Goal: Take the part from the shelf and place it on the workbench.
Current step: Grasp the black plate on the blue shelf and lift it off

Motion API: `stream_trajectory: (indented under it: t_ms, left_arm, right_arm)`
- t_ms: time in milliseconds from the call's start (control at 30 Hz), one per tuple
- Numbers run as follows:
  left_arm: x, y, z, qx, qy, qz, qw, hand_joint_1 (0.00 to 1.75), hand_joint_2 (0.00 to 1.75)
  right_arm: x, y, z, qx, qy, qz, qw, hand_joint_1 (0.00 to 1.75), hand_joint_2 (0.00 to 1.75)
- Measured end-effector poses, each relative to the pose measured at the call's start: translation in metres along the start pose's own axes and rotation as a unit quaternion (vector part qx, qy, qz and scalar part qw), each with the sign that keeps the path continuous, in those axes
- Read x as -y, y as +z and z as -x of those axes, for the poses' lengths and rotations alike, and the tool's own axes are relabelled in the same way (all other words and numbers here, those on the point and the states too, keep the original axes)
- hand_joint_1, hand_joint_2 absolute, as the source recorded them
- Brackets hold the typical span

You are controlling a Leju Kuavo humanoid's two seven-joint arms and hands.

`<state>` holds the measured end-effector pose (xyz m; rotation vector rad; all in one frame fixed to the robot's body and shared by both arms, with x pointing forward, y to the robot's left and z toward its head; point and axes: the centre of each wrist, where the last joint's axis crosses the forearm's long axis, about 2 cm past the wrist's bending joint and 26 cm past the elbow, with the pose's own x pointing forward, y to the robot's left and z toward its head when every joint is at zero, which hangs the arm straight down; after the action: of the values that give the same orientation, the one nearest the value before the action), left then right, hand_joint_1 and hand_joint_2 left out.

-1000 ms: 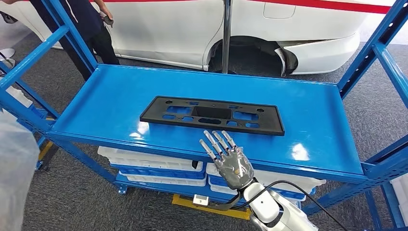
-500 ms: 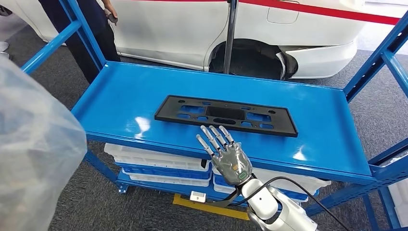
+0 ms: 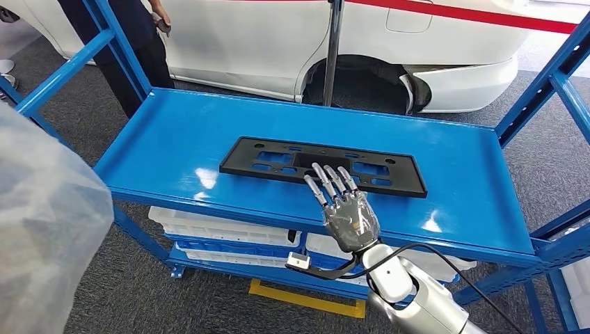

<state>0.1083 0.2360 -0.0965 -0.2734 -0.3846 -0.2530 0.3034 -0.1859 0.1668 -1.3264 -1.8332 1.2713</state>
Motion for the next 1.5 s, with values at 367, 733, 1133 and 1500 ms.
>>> stream_trajectory:
  t_ms: [367, 733, 1133, 1500]
  left_arm:
    - [0.001, 0.000, 0.001, -0.002, 0.002, 0.004, 1.000, 0.00, 0.00]
    - [0.004, -0.001, 0.000, -0.002, 0.005, 0.010, 1.000, 0.00, 0.00]
    - [0.004, -0.001, -0.001, -0.001, 0.004, 0.012, 1.000, 0.00, 0.00]
    - [0.005, -0.001, -0.002, -0.001, 0.005, 0.013, 1.000, 0.00, 0.00]
  right_arm:
    - [-0.006, 0.002, 0.013, -0.027, 0.002, -0.020, 0.999, 0.00, 1.75]
    - [-0.019, 0.000, 0.033, -0.057, 0.004, -0.043, 0.997, 0.00, 1.75]
    - [-0.031, -0.003, 0.061, -0.107, 0.008, -0.063, 0.992, 0.00, 1.75]
    - [-0.036, -0.002, 0.069, -0.122, 0.011, -0.070, 0.990, 0.00, 1.75]
